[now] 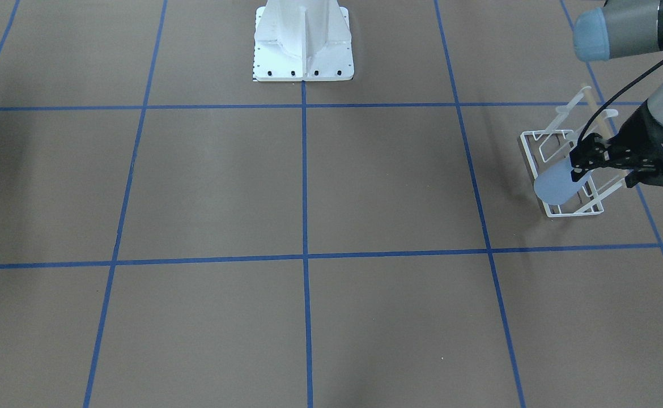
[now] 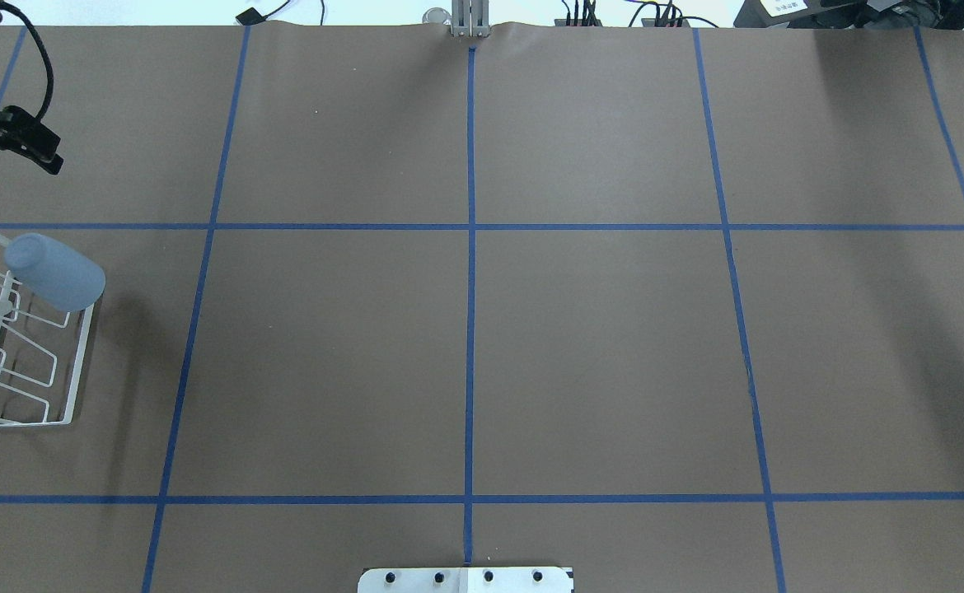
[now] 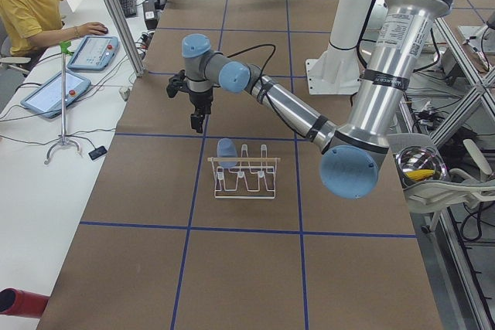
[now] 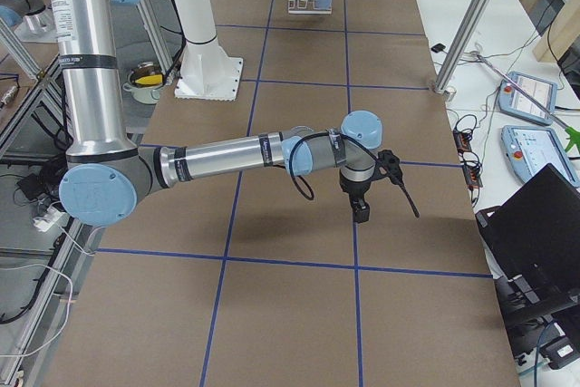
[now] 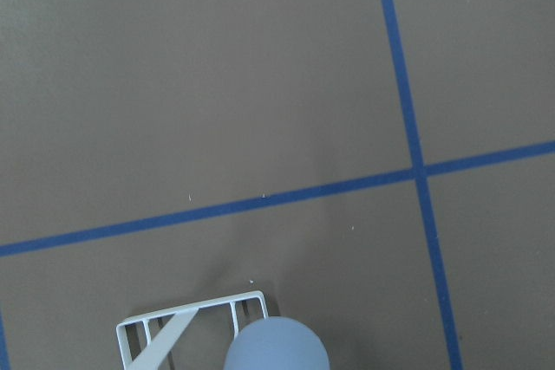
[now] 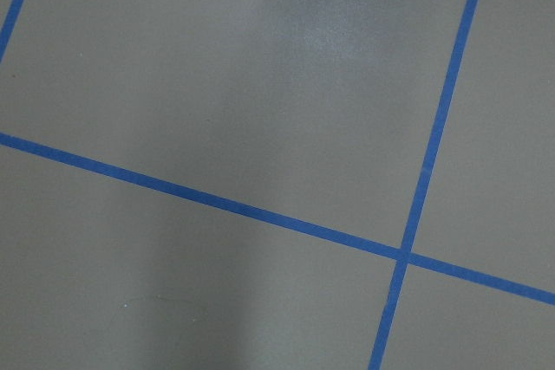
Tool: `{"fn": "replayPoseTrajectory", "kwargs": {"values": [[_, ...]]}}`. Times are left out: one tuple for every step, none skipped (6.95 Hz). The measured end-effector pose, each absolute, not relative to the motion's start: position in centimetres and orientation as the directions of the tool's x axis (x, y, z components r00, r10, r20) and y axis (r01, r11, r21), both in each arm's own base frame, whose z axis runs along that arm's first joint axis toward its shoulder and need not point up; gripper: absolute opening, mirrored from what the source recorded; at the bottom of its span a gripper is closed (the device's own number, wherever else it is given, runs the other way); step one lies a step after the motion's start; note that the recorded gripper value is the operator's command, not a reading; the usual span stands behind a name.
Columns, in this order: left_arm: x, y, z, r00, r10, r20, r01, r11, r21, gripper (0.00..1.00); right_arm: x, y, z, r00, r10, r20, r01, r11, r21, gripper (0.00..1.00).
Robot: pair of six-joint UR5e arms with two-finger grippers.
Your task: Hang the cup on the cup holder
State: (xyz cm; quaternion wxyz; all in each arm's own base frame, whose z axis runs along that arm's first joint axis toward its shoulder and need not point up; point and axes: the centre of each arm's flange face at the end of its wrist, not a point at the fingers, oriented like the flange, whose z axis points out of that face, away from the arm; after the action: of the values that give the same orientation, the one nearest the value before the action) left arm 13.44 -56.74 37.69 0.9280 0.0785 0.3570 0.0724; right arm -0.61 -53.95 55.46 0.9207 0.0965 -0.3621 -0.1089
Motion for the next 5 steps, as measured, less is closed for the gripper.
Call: {"fn": "replayPoseTrajectory", "kwargs": {"values": [[9.8, -58.5, 38.7, 0.748, 0.207, -0.631, -0.083, 0.972, 0.220, 0.98, -0.6, -54.0, 55.5, 0.714, -0.270, 0.646, 0.131, 0.958, 0.256, 1.00], [5.7, -60.2, 41.5, 0.762, 0.226, -0.607, -0.105, 0.968, 0.230, 0.98, -0.6, -54.0, 55.6, 0.714, -0.268, 0.646, 0.131, 0.958, 0.254, 1.00], [1.7, -61.3, 45.5, 0.772, 0.239, -0.589, -0.131, 0.967, 0.220, 0.98, -0.6, -54.0, 55.7, 0.715, -0.267, 0.646, 0.131, 0.959, 0.251, 1.00], [-1.7, -61.2, 49.9, 0.778, 0.234, -0.583, -0.147, 0.970, 0.194, 0.98, -0.6, -54.0, 55.7, 0.715, -0.268, 0.646, 0.131, 0.959, 0.252, 1.00], [-4.4, -59.6, 54.0, 0.786, 0.209, -0.582, -0.139, 0.977, 0.164, 0.98, -0.6, -54.0, 55.8, 0.715, -0.267, 0.646, 0.130, 0.959, 0.251, 1.00]]}}
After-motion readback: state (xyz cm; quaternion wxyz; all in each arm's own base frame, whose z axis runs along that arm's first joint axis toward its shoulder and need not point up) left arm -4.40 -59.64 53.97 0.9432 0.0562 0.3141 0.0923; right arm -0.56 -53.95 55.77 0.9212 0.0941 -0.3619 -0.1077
